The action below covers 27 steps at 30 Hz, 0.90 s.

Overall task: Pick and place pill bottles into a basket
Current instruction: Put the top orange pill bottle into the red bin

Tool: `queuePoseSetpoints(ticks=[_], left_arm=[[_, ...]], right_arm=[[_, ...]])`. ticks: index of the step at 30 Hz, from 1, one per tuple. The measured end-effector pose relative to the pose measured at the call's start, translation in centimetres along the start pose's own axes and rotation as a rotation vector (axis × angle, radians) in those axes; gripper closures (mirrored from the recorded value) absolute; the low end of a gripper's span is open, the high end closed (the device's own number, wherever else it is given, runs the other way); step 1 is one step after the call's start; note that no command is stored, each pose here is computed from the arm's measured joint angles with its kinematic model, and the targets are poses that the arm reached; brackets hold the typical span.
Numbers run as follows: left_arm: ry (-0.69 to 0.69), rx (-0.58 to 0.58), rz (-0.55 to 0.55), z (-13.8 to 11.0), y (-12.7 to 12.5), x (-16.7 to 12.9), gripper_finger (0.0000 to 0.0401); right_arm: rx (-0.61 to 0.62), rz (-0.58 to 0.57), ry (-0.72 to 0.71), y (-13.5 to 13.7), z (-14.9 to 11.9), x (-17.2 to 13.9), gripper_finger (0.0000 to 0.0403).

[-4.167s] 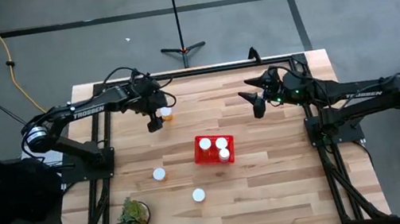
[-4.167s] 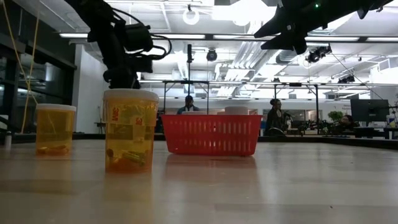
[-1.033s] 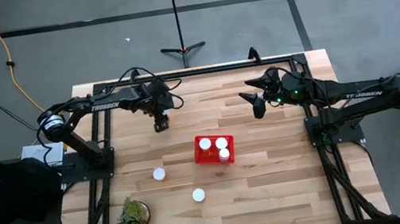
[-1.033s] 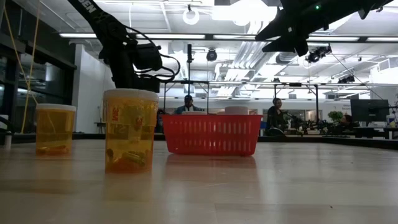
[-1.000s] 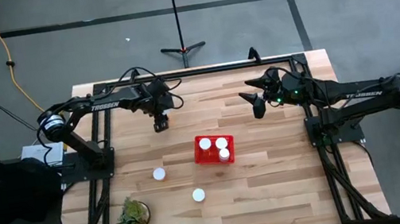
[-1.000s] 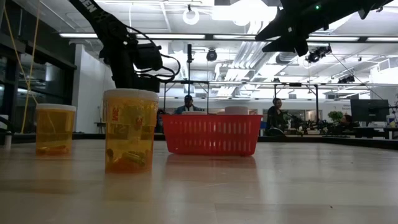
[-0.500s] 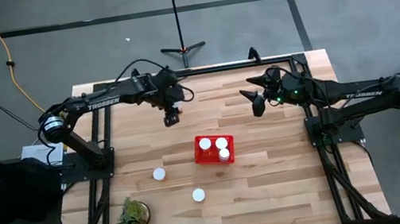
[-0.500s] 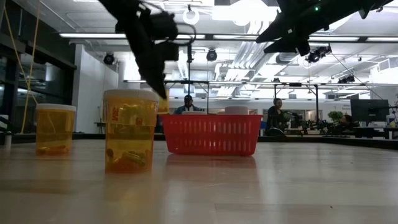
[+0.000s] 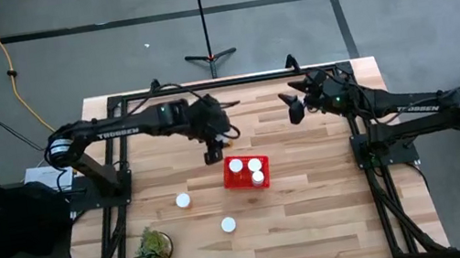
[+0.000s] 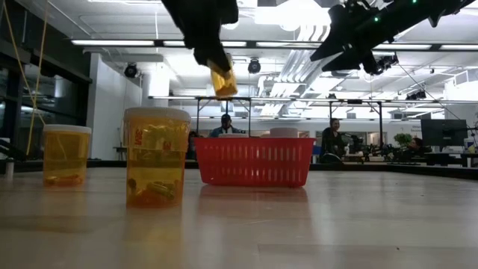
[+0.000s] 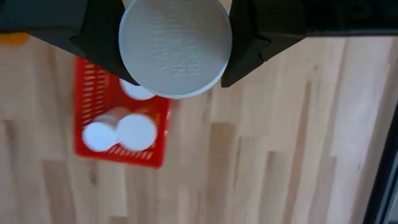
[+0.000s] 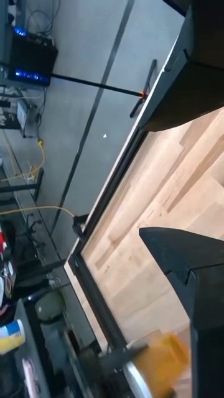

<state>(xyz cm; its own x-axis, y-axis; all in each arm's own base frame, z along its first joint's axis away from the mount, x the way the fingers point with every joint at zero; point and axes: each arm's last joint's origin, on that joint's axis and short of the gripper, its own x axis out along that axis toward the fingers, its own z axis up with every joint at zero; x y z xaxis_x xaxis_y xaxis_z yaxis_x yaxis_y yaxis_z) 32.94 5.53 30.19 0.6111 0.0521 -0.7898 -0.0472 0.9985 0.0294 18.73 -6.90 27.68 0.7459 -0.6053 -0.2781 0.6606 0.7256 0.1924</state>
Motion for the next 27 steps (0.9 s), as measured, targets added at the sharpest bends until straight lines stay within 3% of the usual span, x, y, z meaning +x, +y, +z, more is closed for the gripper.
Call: queuePoseSetpoints(ticks=[11, 16, 27], left_arm=[[-0.016, 0.043, -0.091, 0.6, -5.4, -0.2, 0.0149], [-0.024, 0.052, -0.111, 0.6, -7.3, -0.1, 0.0164], [0.030, 0.078, -0.114, 0.4, -8.6, 3.3, 0.0152]], right_arm=[[0.052, -0.002, 0.002, -0.1, 0.0, 0.1, 0.0147], [0.049, -0.002, 0.011, -0.2, -0.1, 0.1, 0.0147], [0.039, -0.012, 0.033, -0.2, -0.3, 0.0, 0.0147]])
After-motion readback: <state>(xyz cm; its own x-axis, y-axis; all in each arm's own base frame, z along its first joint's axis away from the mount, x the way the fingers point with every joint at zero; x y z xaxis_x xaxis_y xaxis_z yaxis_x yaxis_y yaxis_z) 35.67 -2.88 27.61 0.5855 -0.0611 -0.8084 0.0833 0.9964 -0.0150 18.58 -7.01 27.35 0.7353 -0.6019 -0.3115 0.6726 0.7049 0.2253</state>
